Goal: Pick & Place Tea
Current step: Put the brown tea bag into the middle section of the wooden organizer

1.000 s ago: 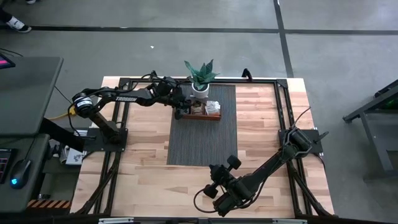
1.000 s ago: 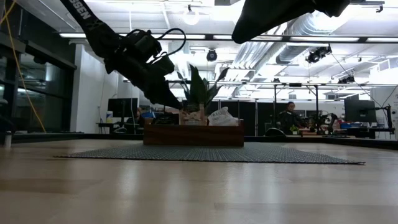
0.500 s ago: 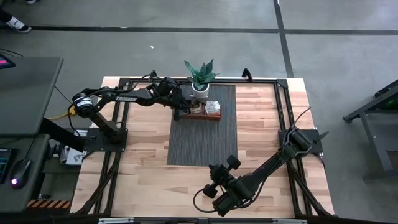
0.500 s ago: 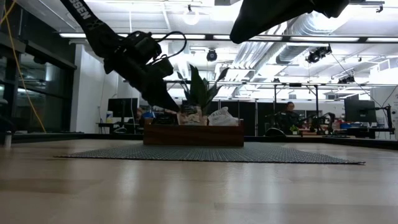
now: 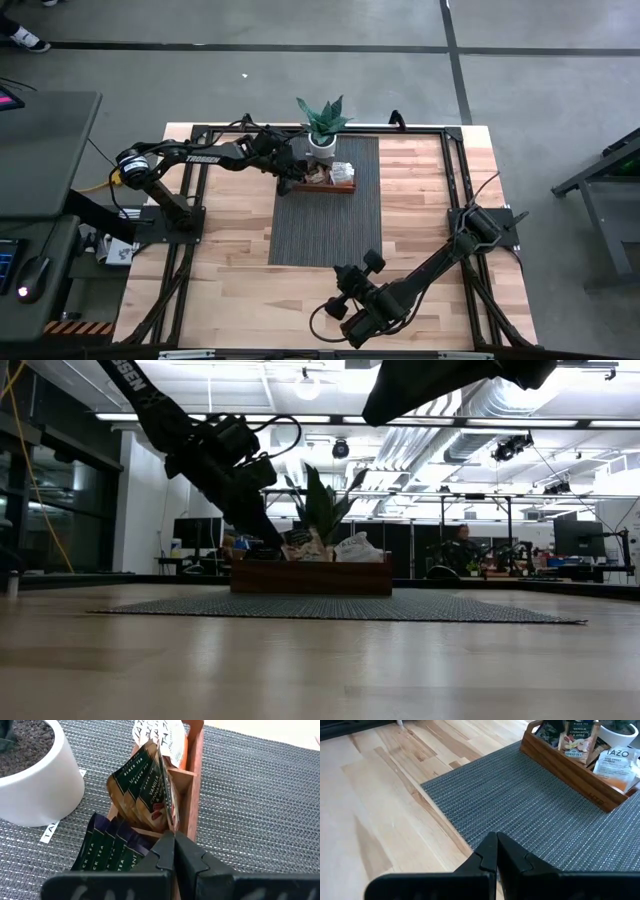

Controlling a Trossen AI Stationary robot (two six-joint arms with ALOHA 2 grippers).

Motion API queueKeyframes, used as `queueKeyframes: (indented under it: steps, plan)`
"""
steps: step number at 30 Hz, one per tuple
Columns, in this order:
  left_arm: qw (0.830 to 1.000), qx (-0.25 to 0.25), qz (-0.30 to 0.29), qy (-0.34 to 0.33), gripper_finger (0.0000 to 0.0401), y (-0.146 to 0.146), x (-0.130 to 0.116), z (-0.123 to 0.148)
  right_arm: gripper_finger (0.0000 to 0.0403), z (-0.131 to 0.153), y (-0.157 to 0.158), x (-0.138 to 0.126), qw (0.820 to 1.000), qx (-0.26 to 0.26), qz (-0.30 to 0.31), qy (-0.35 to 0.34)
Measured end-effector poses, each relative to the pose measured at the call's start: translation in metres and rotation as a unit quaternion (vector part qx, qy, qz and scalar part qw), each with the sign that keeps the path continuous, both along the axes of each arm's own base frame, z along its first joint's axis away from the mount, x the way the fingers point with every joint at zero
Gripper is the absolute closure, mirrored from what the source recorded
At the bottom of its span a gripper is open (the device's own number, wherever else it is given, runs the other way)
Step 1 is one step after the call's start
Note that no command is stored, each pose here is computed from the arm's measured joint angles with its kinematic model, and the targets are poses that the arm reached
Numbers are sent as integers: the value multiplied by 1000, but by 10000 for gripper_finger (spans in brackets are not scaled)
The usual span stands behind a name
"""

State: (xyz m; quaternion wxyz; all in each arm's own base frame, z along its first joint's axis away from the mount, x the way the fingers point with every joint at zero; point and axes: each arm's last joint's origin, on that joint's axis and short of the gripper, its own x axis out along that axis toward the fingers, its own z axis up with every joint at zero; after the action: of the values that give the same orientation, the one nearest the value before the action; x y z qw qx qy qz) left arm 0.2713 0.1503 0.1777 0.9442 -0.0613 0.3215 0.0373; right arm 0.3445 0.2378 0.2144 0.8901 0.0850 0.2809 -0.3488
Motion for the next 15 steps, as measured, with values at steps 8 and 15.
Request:
queueKeyframes:
  steps: [8, 15]
  plan:
    - [1000, 3, 0, -4, 399, 0, 1, 1, 403, 0, 0, 0, 1000, 1, 1, -2]
    - [1000, 11, 3, -3, 361, 1, 1, 1, 403, 0, 0, 0, 1000, -1, 2, 0]
